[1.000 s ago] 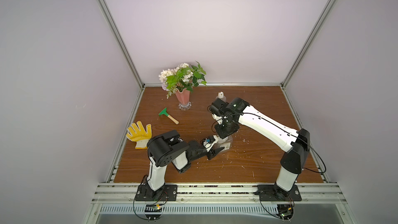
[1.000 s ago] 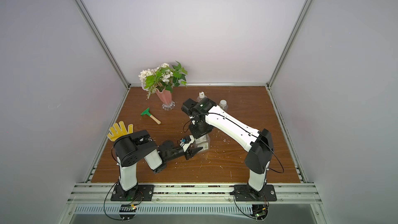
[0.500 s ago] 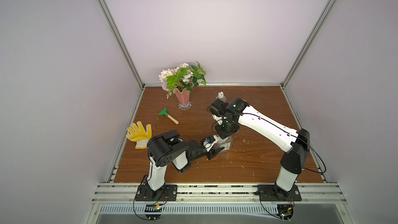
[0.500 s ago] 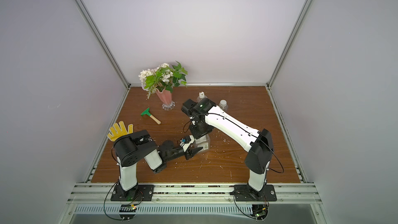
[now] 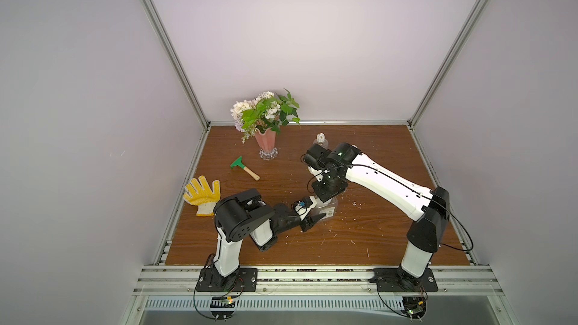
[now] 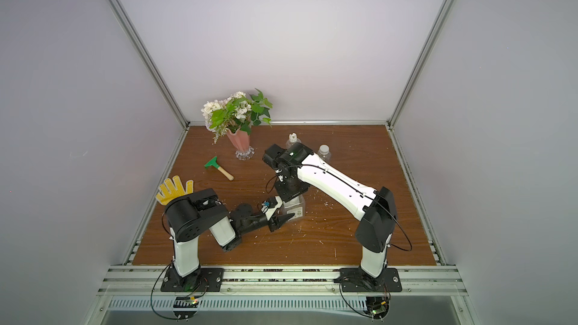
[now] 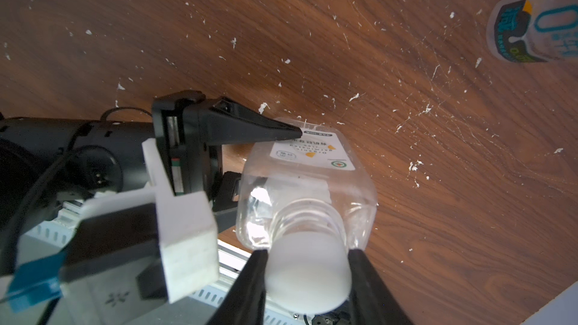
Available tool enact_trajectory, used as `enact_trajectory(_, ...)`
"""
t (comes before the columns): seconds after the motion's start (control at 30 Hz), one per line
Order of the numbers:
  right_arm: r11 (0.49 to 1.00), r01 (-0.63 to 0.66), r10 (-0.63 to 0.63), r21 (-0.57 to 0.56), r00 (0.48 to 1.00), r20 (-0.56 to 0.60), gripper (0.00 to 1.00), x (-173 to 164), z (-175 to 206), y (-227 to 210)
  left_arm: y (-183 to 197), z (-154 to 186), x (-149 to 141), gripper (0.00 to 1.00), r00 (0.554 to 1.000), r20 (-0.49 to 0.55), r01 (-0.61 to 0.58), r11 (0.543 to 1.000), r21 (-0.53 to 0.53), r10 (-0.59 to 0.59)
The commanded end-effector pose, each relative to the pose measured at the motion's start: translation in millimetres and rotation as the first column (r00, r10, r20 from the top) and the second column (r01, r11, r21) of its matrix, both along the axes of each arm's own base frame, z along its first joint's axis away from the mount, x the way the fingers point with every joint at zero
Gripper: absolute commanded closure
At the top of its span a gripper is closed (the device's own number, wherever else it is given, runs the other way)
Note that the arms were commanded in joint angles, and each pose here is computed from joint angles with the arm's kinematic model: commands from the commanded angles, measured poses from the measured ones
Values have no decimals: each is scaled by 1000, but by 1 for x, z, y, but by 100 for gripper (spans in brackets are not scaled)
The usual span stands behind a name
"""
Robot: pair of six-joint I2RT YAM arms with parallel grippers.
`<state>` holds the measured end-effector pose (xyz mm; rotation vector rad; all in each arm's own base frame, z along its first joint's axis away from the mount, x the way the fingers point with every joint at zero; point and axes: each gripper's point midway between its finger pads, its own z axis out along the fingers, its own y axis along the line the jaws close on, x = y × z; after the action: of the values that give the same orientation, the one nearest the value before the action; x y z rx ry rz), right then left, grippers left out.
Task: Screw on the bottle caps
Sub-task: Screw the bottle cap onto the plastic bottle.
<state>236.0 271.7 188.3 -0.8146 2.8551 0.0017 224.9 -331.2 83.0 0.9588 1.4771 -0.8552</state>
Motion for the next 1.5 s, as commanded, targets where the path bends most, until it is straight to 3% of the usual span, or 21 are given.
enact_trajectory(0.0,999,-15,14,-44,1000,-17,58,-4,-5,-6,-6,9,-2,47,999,30,22,999,-31,-21)
enact_trajectory(0.87,1000,-23,23,-3,1000,6,55,3,7,5,-6,9,-2,47,999,29,25,999,-30,-24)
enact_trajectory(1.47,999,-26,25,30,998,49,43,7,24,7,-7,8,-3,47,999,28,27,999,-30,-26)
